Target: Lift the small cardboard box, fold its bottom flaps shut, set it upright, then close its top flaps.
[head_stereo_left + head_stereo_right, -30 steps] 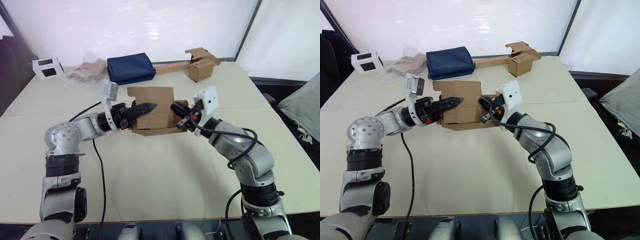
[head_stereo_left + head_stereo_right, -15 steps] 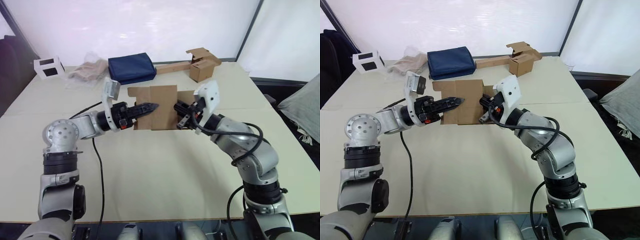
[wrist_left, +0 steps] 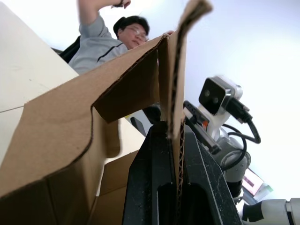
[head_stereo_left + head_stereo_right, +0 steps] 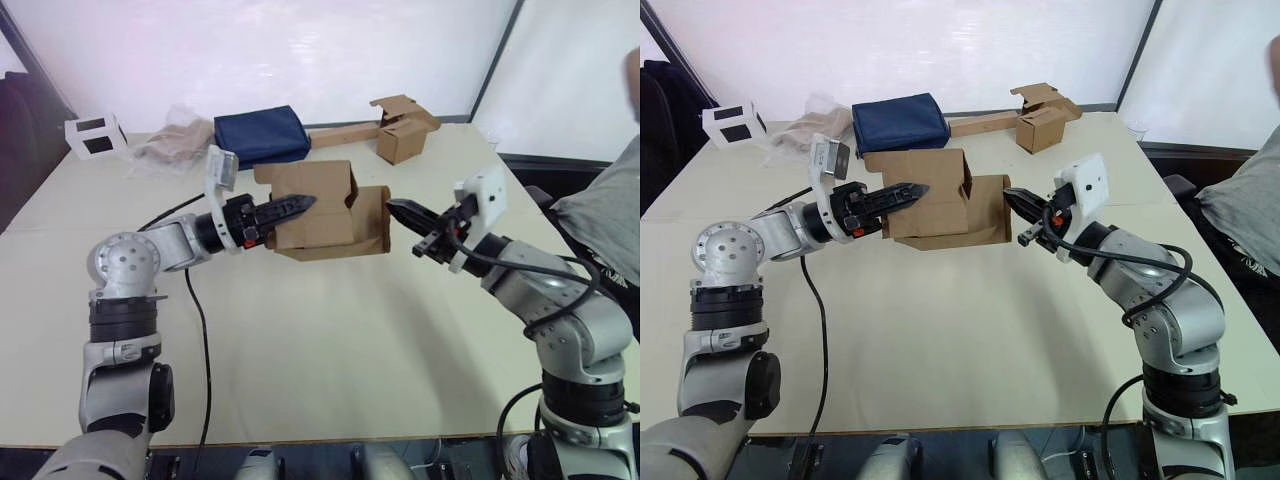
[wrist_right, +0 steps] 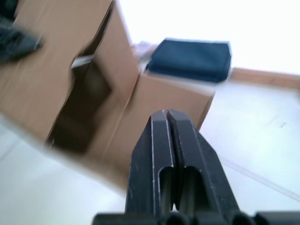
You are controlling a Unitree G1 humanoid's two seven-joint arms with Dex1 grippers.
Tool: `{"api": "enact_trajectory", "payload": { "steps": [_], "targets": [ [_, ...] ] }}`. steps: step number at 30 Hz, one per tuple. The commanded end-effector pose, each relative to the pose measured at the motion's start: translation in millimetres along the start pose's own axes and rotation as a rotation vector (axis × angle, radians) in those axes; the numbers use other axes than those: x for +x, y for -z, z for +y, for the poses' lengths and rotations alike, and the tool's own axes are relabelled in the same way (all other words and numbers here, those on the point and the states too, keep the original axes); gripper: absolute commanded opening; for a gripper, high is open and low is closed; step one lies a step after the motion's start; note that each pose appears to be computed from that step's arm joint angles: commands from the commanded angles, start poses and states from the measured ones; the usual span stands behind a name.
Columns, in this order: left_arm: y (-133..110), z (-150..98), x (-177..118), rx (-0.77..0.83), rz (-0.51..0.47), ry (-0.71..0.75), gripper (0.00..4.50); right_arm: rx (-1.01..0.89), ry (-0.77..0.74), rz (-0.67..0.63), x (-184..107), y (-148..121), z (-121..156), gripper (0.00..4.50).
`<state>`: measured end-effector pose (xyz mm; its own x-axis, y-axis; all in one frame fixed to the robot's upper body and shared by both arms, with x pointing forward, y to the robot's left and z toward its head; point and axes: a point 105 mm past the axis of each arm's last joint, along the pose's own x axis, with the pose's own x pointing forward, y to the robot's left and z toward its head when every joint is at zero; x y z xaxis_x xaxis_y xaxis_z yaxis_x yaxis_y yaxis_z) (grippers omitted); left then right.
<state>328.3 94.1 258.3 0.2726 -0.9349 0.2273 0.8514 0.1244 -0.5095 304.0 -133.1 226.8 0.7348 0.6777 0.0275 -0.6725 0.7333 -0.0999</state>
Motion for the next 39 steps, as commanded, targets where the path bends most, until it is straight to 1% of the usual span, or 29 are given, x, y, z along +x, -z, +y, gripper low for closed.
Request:
{"api": "enact_trajectory", "payload": {
  "steps": [1, 8, 13, 17, 21, 25, 28, 31, 35, 39],
  "targets": [
    [-16, -10, -1, 0.054, -0.050, 0.024, 0.05, -0.006, -0.043, -0.011, -9, -4, 12, 0.00],
    [-20, -10, 1, 0.058, -0.058, 0.028, 0.05, 0.040, -0.060, 0.002, -8, 5, 21, 0.00],
    [-19, -13, 4, 0.048, -0.057, 0.050, 0.05, 0.056, -0.092, -0.045, 8, 1, 35, 0.00],
    [-11, -18, 9, 0.031, -0.041, 0.082, 0.05, 0.049, -0.149, -0.086, 23, -9, 44, 0.00],
    [-11, -19, 10, 0.024, -0.045, 0.087, 0.05, 0.040, -0.175, -0.101, 27, -15, 47, 0.00],
    [-11, -21, 10, 0.020, -0.052, 0.092, 0.05, 0.034, -0.237, -0.106, 29, -19, 56, 0.00],
    [-11, -21, 8, 0.020, -0.056, 0.090, 0.05, 0.017, -0.231, -0.088, 29, -17, 54, 0.00],
    [-12, -19, 6, 0.023, -0.064, 0.083, 0.05, 0.001, -0.206, -0.062, 22, -13, 45, 0.00],
    [-13, -19, 5, 0.026, -0.067, 0.083, 0.05, -0.029, -0.118, -0.017, 2, -6, 19, 0.00],
    [-12, -21, 4, 0.022, -0.059, 0.092, 0.05, -0.048, -0.044, -0.013, -9, -7, 0, 0.00]
  ]
}}
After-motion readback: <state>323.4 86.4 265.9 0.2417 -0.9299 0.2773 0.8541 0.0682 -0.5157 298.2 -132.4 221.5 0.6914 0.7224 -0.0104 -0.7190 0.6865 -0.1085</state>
